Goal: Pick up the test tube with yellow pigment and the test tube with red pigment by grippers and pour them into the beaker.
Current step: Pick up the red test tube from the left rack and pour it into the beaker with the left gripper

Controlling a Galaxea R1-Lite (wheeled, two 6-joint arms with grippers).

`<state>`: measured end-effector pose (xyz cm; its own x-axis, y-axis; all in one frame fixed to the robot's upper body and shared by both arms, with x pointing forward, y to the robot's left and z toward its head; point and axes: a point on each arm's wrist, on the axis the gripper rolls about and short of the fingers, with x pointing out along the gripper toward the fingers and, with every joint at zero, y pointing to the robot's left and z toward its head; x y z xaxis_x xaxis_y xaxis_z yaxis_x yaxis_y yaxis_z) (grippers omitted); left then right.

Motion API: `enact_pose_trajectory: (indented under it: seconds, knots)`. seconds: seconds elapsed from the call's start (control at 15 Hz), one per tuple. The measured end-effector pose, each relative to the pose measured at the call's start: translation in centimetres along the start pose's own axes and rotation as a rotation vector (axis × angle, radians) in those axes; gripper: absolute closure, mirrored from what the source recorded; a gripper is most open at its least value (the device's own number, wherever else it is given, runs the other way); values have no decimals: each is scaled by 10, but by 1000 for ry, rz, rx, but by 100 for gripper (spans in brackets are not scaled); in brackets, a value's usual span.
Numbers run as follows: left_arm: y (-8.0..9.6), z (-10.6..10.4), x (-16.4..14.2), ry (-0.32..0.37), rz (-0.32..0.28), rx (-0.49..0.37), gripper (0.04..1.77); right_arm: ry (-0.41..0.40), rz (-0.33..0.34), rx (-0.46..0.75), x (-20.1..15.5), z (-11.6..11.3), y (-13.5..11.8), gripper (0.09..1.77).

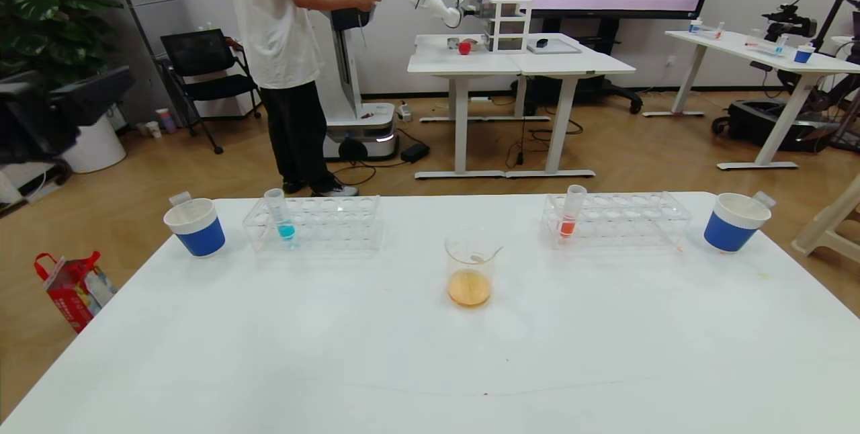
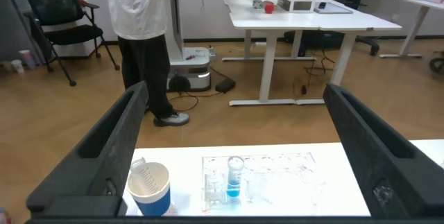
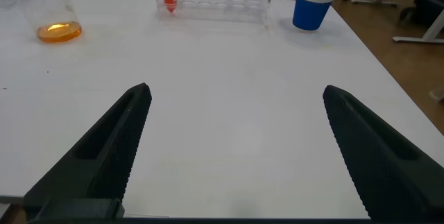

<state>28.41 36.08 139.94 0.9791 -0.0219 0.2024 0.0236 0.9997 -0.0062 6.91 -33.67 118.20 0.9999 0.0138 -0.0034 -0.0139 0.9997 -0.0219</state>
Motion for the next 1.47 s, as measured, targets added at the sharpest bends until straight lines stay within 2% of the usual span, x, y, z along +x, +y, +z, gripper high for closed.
enact_pose_trajectory:
  seconds: [0.2, 0.4, 0.53, 0.67, 0.87, 0.93, 1.07, 1.2, 1.33, 1.47]
  knots:
    - [-12, 20, -55, -58, -40, 7, 6, 0, 0, 0, 0, 0, 0, 13]
    - [-25, 29, -115, -139, -115, -1, 6, 0, 0, 0, 0, 0, 0, 13]
    - [-33, 27, -154, -177, -162, -11, 6, 0, 0, 0, 0, 0, 0, 13]
    - [-39, 20, -188, -186, -194, -19, 6, 0, 0, 0, 0, 0, 0, 13]
    - [-42, 11, -231, -219, -301, -47, 6, 0, 0, 0, 0, 0, 0, 13]
    - [-41, 8, -242, -242, -320, -54, 6, 0, -1, 0, 0, 0, 0, 13]
    - [-39, 1, -259, -291, -290, -41, 6, 0, 0, 0, 0, 0, 0, 13]
    - [-38, -16, -271, -311, -216, 22, 6, 0, 0, 0, 0, 0, 0, 13]
    - [-35, -41, -275, -298, -108, 72, 6, 0, -1, 0, 0, 0, 0, 13]
    - [-32, -72, -268, -224, 53, 72, 6, 0, 0, 0, 0, 0, 0, 13]
